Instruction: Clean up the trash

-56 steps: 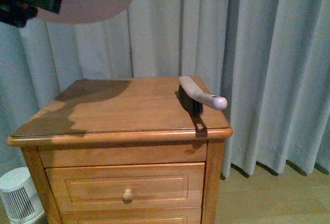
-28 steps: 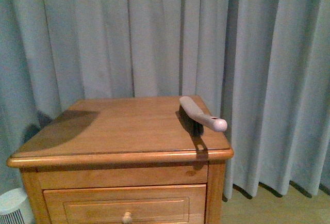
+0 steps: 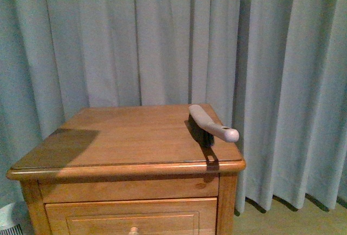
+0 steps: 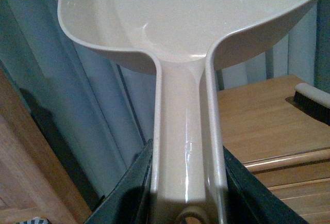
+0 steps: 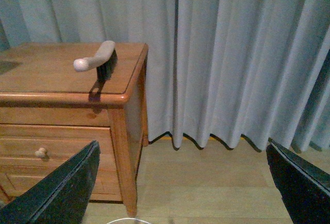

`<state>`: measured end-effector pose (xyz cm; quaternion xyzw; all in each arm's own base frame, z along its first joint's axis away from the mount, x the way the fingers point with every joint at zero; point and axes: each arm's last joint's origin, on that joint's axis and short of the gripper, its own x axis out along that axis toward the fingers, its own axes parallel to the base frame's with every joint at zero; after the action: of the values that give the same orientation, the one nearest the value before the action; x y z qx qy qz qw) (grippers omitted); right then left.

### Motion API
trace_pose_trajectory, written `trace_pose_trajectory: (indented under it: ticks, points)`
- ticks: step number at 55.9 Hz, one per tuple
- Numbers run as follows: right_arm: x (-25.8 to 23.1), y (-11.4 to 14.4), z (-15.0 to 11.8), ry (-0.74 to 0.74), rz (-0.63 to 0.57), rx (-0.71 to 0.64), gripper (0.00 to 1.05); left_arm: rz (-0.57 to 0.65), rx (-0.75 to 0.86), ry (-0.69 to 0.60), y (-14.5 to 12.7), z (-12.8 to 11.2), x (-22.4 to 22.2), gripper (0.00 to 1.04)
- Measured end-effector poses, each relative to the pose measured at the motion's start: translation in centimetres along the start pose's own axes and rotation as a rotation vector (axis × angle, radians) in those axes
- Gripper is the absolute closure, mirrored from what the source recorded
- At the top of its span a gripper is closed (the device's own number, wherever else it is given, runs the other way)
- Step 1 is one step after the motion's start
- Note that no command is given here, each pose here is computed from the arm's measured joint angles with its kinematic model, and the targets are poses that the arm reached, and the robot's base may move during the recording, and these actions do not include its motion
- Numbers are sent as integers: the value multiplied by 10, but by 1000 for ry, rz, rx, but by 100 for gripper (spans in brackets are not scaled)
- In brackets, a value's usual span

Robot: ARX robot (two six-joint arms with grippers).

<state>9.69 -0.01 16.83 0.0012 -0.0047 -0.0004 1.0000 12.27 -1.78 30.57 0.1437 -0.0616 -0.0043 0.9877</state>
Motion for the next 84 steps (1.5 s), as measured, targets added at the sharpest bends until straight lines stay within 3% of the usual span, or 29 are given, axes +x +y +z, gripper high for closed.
trace_pose_trajectory:
  ticks: [28, 36, 43, 58, 68, 74, 84]
  points:
    - [0, 0, 0, 0, 0, 0, 7, -1, -17, 10, -1, -2, 1, 76]
    - [3, 1, 2, 8, -217, -76, 7, 0, -18, 11, -1, -2, 1, 76]
    - [15, 2, 13, 69, -236, -68, 7, -2, -18, 10, -1, -2, 1, 76]
    - [80, 27, 97, 171, -98, 58, 7, -2, -18, 10, -1, -2, 1, 76]
    - [156, 64, 156, 296, 6, 97, 7, -2, -18, 10, -1, -2, 1, 76]
    - [200, 86, 166, 409, 18, 91, 7, -2, -18, 10, -1, -2, 1, 76]
    - [257, 106, 140, 619, -19, 94, 7, -2, -18, 10, -1, -2, 1, 76]
